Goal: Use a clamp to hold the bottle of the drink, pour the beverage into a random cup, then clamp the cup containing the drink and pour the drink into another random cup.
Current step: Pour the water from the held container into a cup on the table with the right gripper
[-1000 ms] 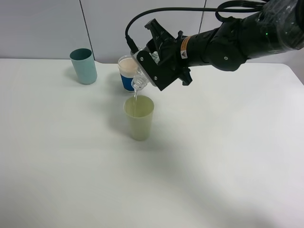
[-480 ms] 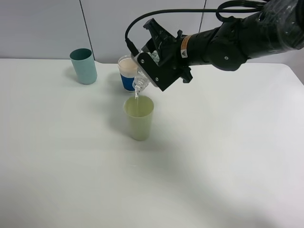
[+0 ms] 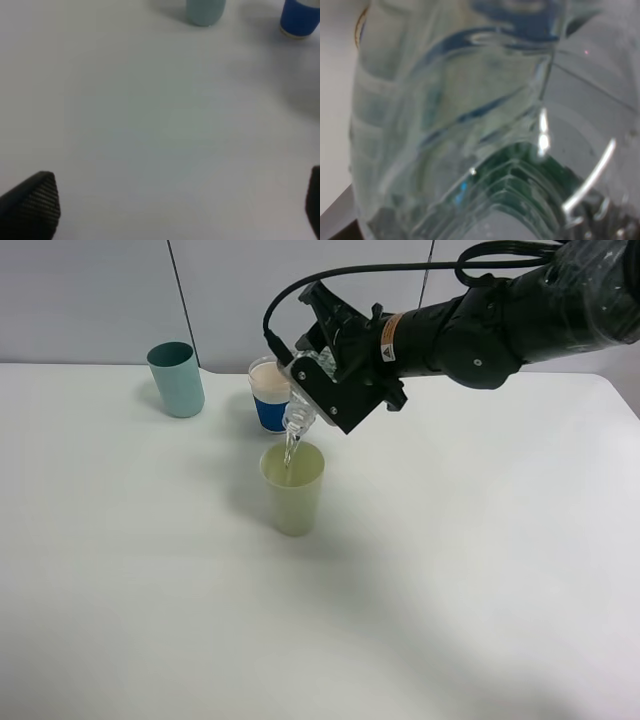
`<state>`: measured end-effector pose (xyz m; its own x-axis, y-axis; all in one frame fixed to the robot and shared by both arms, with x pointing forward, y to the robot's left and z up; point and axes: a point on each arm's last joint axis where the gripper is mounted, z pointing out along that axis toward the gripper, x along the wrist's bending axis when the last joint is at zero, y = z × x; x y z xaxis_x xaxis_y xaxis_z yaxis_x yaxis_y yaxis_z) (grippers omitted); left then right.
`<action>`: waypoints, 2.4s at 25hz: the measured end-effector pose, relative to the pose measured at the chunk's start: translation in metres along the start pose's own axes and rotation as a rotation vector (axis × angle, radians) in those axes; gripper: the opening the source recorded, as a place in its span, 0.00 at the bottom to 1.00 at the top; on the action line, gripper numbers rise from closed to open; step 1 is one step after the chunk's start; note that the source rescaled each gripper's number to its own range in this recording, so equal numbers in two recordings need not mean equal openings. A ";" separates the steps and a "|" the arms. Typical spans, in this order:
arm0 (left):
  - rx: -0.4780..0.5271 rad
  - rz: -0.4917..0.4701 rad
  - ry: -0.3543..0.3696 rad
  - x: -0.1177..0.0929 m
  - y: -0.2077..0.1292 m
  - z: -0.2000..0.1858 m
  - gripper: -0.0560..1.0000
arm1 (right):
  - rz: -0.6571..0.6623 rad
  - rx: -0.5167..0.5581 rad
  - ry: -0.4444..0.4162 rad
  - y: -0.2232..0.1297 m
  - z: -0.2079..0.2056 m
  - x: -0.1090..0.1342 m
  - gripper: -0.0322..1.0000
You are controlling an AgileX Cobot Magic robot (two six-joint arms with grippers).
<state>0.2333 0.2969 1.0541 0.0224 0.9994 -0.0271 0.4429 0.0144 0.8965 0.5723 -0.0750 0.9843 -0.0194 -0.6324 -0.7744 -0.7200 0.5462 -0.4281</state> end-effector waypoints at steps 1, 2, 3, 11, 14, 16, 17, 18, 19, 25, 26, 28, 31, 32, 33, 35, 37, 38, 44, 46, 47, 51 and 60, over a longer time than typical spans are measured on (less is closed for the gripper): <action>0.000 0.000 0.000 0.000 0.000 0.000 1.00 | 0.001 0.003 0.002 -0.001 0.000 0.001 0.03; 0.000 0.000 0.000 0.000 0.000 0.000 1.00 | 0.002 0.005 0.003 -0.002 0.000 0.001 0.03; 0.000 0.000 0.000 0.000 0.000 0.000 1.00 | 0.003 0.007 0.004 -0.003 0.000 0.002 0.03; 0.000 0.000 0.000 0.000 0.000 0.000 1.00 | -0.059 0.014 -0.004 -0.006 -0.001 0.002 0.03; 0.000 0.000 0.000 0.000 0.000 0.000 1.00 | -0.073 0.014 -0.010 -0.006 -0.001 0.002 0.03; 0.000 0.000 0.000 0.000 0.000 0.000 1.00 | -0.074 0.015 -0.017 -0.006 -0.001 0.001 0.03; 0.000 0.000 0.000 0.000 0.000 0.000 1.00 | -0.074 0.016 -0.022 -0.006 -0.001 0.001 0.03; 0.000 0.000 0.000 0.000 0.000 0.000 1.00 | -0.074 0.017 -0.031 -0.006 -0.001 0.000 0.03; 0.000 0.000 0.000 0.000 0.000 0.000 1.00 | -0.075 0.020 -0.038 -0.007 0.000 -0.002 0.03; 0.000 0.000 0.000 0.000 0.000 0.000 1.00 | -0.078 0.036 -0.067 -0.012 0.000 -0.011 0.03; 0.000 0.000 0.000 0.000 0.000 0.000 1.00 | -0.079 0.038 -0.069 -0.013 0.000 -0.011 0.03; 0.000 0.000 0.000 0.000 0.000 0.000 1.00 | -0.086 0.040 -0.071 -0.013 0.000 -0.012 0.03; 0.000 0.000 0.000 0.000 0.000 0.000 1.00 | -0.111 0.041 -0.070 -0.013 0.000 -0.012 0.03; 0.000 0.000 0.000 0.000 0.000 0.000 1.00 | -0.119 0.041 -0.070 -0.013 0.000 -0.012 0.03; 0.000 0.000 0.000 0.000 0.000 0.000 1.00 | -0.124 0.041 -0.070 -0.013 0.000 -0.012 0.03; 0.000 0.000 0.000 0.000 0.000 0.000 1.00 | -0.128 0.042 -0.070 -0.013 0.000 -0.012 0.03; 0.000 0.000 0.000 0.000 0.000 0.000 1.00 | -0.131 0.042 -0.070 -0.013 0.000 -0.012 0.03; 0.000 0.000 0.000 0.000 0.000 0.000 1.00 | -0.137 0.042 -0.070 -0.013 0.000 -0.012 0.03; 0.000 0.000 0.000 0.000 0.000 0.000 1.00 | -0.140 0.045 -0.092 -0.014 0.000 -0.014 0.03; 0.000 0.000 0.000 0.000 0.000 0.000 1.00 | -0.119 0.044 -0.095 -0.014 0.000 -0.015 0.03; 0.000 0.000 0.000 0.000 0.000 0.000 1.00 | -0.119 0.044 -0.095 -0.014 0.000 -0.015 0.03; 0.000 0.000 0.000 0.000 0.000 0.000 1.00 | -0.099 0.043 -0.095 -0.014 0.000 -0.015 0.03; 0.000 0.000 0.000 0.000 0.000 0.000 1.00 | -0.096 0.043 -0.100 -0.013 0.000 -0.015 0.03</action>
<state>0.2333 0.2969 1.0541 0.0224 0.9994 -0.0271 0.4429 0.0144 0.8965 0.5820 -0.0731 1.0019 0.1192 -0.6264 -0.7703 -0.6846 0.5100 -0.5207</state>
